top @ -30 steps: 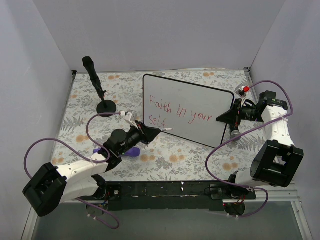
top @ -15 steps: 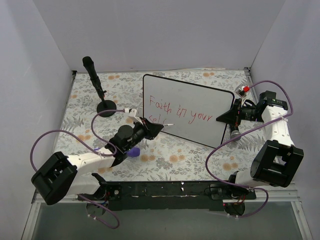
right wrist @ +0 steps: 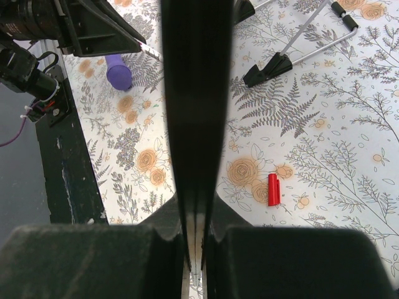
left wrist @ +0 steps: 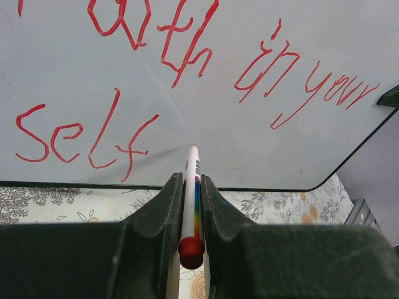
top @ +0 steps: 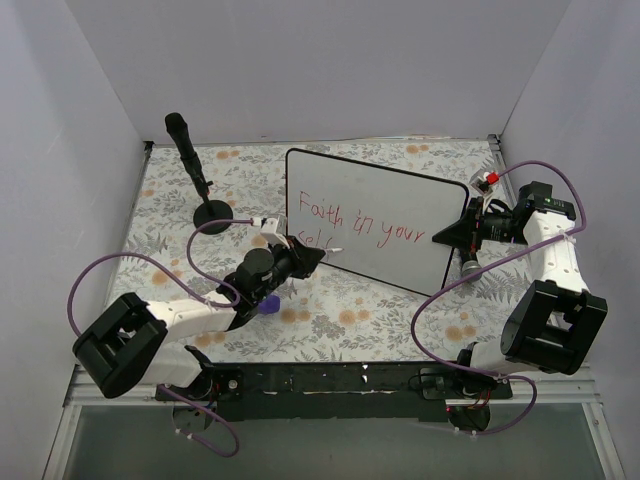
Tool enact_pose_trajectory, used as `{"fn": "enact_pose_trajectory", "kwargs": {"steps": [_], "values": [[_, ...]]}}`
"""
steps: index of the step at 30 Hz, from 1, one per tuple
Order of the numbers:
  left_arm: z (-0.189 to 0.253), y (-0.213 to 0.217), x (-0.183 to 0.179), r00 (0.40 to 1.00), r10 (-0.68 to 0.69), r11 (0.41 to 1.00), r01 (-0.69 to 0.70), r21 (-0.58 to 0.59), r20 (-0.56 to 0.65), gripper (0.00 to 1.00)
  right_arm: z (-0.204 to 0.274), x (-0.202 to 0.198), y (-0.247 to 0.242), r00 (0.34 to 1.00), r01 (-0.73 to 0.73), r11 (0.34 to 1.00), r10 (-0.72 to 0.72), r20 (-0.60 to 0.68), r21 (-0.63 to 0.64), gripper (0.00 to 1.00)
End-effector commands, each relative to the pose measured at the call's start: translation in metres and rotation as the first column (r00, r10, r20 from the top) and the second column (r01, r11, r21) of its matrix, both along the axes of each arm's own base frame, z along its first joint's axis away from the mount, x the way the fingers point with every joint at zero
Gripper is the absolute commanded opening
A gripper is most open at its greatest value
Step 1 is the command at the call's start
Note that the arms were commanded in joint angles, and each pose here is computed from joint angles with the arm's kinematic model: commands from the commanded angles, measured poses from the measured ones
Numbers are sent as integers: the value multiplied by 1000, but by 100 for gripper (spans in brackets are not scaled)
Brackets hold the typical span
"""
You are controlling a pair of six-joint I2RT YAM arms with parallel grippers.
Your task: Write a sentence on the whiteboard
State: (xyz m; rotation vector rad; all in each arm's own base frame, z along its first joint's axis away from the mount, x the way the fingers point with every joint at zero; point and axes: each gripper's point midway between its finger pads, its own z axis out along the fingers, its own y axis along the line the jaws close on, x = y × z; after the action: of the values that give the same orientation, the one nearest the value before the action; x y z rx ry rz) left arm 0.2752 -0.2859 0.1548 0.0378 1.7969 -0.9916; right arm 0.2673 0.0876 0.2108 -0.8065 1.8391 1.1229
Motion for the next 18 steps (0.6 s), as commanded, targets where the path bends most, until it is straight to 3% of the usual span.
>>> {"fn": "enact_pose_trajectory", "kwargs": {"steps": [1,18], "values": [[6,-3,7,1000,18,1000,-18,10,19,0,-2,-1,0,999,-10,999,11,30,-50,1],[-1,-5,17,999,40,998,-41,48,17,0,-2,-2,0,999,-9,999,11,31,-51,1]]}}
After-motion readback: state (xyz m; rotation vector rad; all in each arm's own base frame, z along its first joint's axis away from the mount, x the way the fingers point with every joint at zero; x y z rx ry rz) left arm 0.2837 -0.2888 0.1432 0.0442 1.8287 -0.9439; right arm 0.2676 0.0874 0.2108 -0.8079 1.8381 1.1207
